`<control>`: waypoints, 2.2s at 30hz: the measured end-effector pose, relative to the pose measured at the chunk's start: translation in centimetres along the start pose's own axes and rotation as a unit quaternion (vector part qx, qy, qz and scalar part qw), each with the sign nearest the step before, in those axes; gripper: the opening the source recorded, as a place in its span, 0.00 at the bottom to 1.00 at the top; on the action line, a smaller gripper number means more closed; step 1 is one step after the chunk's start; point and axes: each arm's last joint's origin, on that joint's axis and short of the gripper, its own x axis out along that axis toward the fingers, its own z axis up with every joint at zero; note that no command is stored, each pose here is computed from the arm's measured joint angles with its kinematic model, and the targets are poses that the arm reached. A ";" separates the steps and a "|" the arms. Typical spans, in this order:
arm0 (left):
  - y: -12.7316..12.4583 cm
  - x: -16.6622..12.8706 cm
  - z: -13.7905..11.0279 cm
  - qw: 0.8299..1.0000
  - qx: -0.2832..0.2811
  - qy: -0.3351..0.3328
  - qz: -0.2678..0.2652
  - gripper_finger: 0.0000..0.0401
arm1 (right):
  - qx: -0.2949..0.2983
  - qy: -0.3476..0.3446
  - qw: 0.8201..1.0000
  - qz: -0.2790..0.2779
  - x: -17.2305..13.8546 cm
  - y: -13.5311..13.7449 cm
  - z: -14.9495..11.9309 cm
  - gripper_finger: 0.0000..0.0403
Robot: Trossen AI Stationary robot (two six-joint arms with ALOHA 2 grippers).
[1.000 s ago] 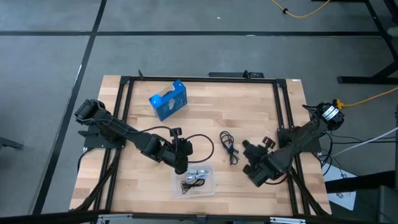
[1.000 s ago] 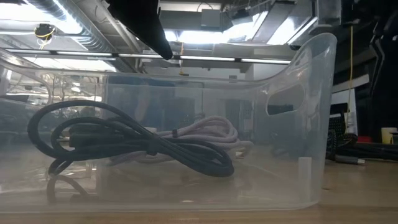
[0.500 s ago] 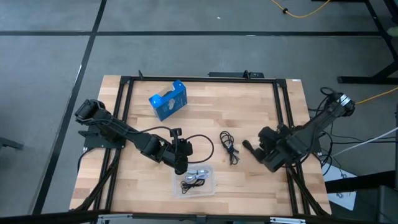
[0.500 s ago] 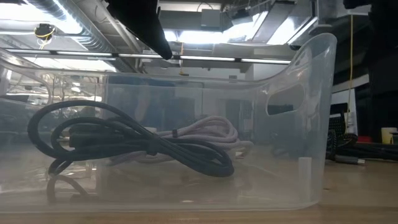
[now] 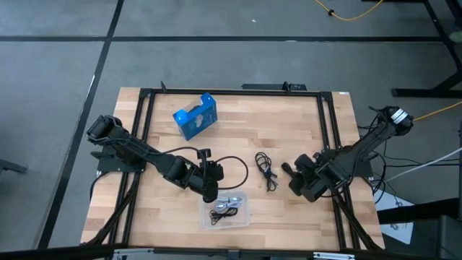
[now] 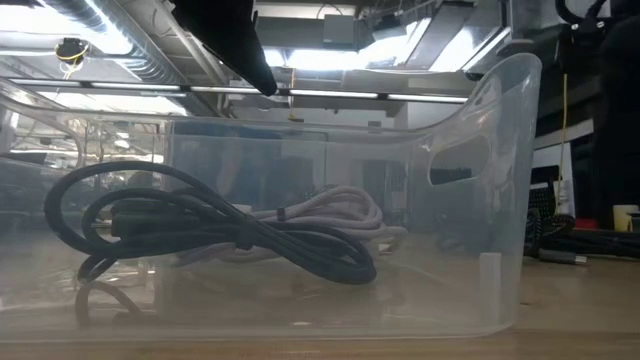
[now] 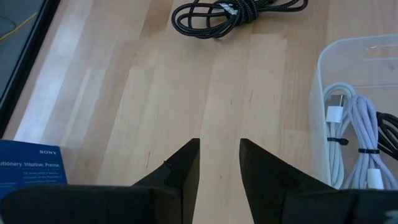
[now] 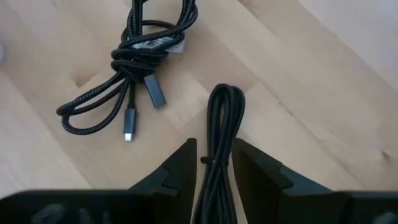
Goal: Pick and place USB-C Cables
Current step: Put the bottom black charger cable into the transparent bin
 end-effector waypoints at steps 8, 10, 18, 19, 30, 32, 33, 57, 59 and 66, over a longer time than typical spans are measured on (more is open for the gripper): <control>0.0 0.0 0.0 1.000 0.000 0.000 0.000 0.26 | 0.003 -0.004 1.000 0.008 0.0 0.2 0.0 0.27; 0.0 0.0 0.0 1.000 0.000 0.000 0.000 0.26 | 0.005 -0.004 1.000 0.012 0.0 0.2 0.0 0.27; 0.0 0.0 0.0 1.000 0.000 0.000 0.000 0.26 | -0.003 -0.005 1.000 0.003 0.0 0.1 0.0 0.27; 0.0 0.0 0.0 1.000 0.000 0.000 0.000 0.26 | -0.002 -0.012 1.000 0.002 0.0 0.1 0.1 0.27; 0.0 0.0 0.0 1.000 0.000 0.000 0.001 0.26 | -0.001 -0.040 0.999 -0.003 0.0 0.0 0.2 0.27; 0.0 0.0 0.0 1.000 0.000 0.000 0.001 0.26 | -0.003 -0.040 0.999 -0.004 0.0 0.0 0.2 0.27; 0.0 0.0 0.0 1.000 0.000 -0.001 0.001 0.26 | -0.003 -0.040 0.999 -0.006 0.0 0.0 0.2 0.27; 0.0 0.0 0.0 1.000 0.000 -0.001 0.002 0.26 | 0.006 -0.034 0.999 0.009 0.0 0.3 0.2 0.27; 0.0 0.0 0.0 1.000 0.000 -0.001 0.002 0.26 | 0.006 -0.034 0.999 0.009 0.0 0.3 0.2 0.27; 0.0 0.0 0.0 1.000 0.000 -0.001 0.002 0.26 | 0.038 -0.034 0.999 0.008 0.0 0.2 0.2 0.27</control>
